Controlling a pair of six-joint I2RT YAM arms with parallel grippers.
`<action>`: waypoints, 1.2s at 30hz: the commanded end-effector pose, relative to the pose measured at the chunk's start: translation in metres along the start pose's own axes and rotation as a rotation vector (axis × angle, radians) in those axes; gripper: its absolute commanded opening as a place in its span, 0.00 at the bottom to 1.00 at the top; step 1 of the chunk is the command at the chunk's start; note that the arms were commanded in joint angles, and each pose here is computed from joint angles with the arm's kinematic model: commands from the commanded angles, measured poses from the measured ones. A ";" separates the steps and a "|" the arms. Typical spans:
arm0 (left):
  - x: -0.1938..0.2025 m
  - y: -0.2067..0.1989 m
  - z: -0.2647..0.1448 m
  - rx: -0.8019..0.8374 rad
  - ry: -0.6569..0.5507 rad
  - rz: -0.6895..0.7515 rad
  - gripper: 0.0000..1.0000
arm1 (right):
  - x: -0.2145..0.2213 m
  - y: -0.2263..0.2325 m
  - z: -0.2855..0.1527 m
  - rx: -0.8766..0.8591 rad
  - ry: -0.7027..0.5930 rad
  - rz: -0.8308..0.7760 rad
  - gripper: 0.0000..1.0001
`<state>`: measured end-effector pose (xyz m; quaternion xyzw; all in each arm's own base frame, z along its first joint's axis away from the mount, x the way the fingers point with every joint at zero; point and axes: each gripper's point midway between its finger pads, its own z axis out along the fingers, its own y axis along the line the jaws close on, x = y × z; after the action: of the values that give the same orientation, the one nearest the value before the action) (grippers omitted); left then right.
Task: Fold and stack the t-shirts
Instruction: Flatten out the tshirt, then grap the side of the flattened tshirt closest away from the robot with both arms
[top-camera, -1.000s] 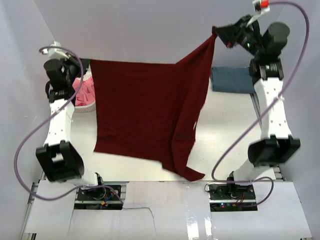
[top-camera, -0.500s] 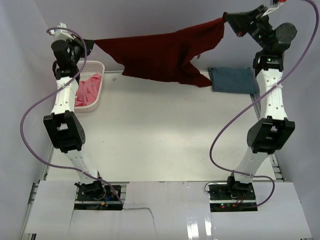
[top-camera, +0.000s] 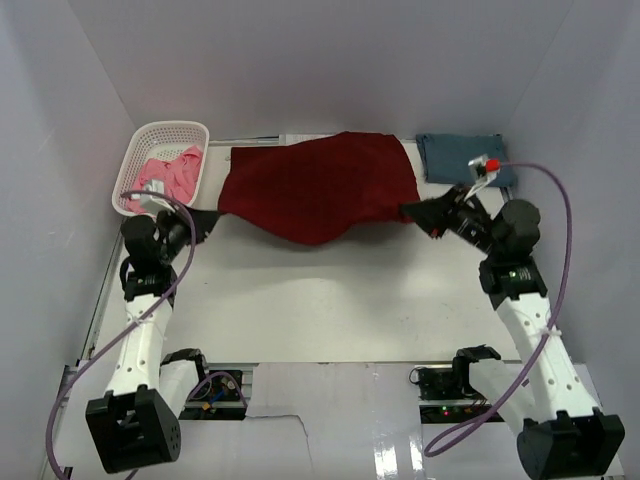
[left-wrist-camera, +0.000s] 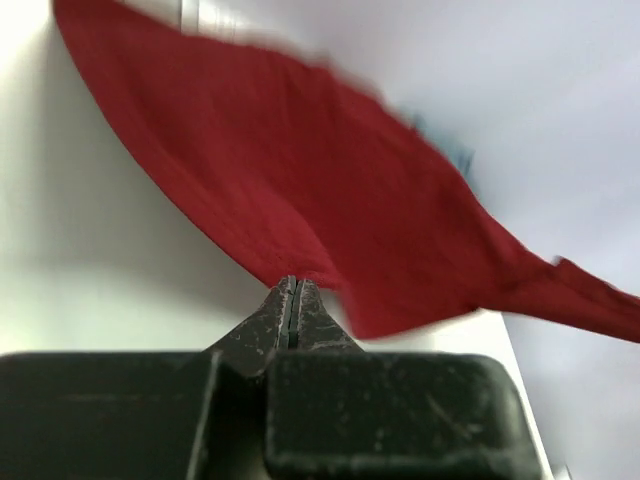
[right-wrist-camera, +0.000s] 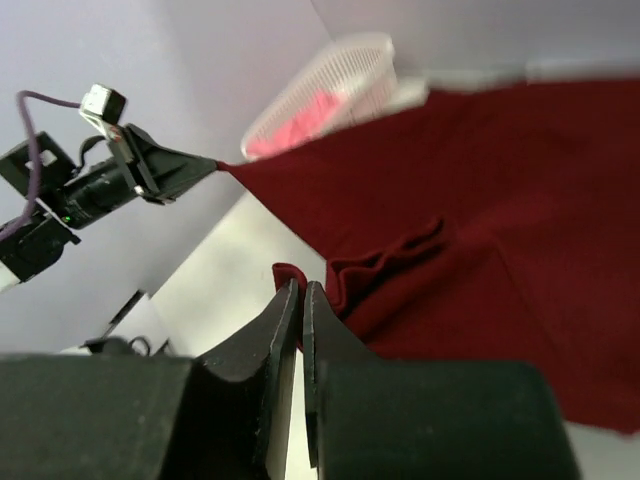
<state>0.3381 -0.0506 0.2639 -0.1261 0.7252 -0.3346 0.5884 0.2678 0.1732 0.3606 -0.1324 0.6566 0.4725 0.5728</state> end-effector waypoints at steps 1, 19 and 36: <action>0.072 0.014 -0.030 -0.039 0.217 -0.092 0.00 | 0.108 -0.042 -0.040 0.260 0.225 0.303 0.08; 0.136 0.096 -0.122 -0.860 0.480 -0.402 0.00 | 0.184 -0.022 -0.149 0.611 0.501 0.415 0.08; 0.141 0.132 -0.104 -0.957 0.446 -0.407 0.00 | 0.207 -0.072 -0.126 0.645 0.586 0.387 0.08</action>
<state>0.2143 -0.0091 0.0769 -0.4348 0.8730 -0.1067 0.1936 0.1512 0.1122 0.1218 0.0751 0.9277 0.2832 0.2316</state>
